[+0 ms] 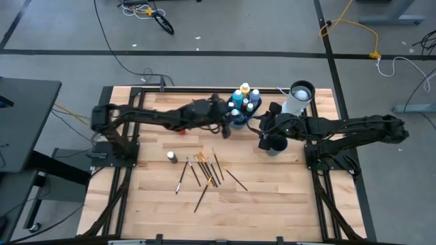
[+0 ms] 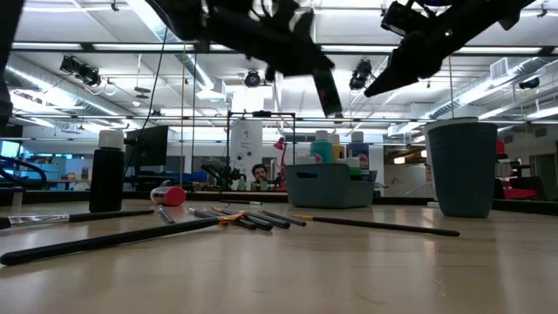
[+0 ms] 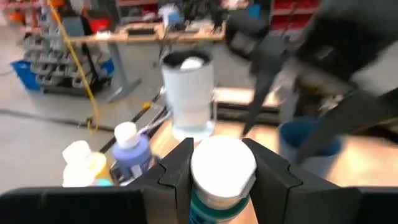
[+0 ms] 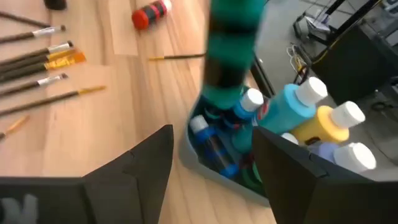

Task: Pick & Place Paint Supplies
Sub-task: Put the dark green paint bottle into the blue bin

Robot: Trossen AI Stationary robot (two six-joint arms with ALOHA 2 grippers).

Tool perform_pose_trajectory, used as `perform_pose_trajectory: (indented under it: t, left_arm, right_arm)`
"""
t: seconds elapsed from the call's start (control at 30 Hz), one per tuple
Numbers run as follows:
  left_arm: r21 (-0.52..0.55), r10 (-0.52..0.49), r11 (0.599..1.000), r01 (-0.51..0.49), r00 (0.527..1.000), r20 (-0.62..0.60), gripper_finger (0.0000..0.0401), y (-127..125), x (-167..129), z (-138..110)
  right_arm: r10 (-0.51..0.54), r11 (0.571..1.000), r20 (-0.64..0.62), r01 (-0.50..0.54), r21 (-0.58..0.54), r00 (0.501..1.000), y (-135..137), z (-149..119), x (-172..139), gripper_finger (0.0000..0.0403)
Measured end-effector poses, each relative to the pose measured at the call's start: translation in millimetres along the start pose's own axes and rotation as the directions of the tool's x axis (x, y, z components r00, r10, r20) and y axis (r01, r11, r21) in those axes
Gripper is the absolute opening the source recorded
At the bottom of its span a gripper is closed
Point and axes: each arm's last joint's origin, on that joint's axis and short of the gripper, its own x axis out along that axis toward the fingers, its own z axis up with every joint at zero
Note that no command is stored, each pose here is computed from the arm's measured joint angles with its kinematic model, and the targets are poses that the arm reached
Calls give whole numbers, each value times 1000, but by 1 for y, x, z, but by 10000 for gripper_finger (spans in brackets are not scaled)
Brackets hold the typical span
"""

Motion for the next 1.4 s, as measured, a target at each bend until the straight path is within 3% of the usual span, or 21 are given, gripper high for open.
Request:
perform_pose_trajectory:
  t: [0.23, 0.6, 0.7, 1.07, 1.4]
  left_arm:
    - [-13, 72, 997, -73, 994, -82, 125, 18, 44, -30]
    - [-33, 114, 992, -124, 967, -229, 125, 32, 65, -82]
    - [-27, 113, 992, -123, 964, -239, 125, 33, 67, -85]
    - [-110, -124, 989, 95, 948, -295, 126, 28, 65, -93]
    - [-32, -56, 998, 47, 930, -364, 142, 31, 63, -98]
  right_arm:
    - [-20, 999, -41, 18, -49, 999, 0, -4, 2, 219]
    - [-9, 999, -59, 6, -42, 998, 1, -6, 2, 219]
    - [-8, 1000, -59, 7, -24, 998, 1, -6, 2, 219]
    - [-5, 1000, -73, 5, 0, 997, 1, -7, 2, 219]
    - [0, 1000, -91, 1, 18, 996, 2, -9, 2, 219]
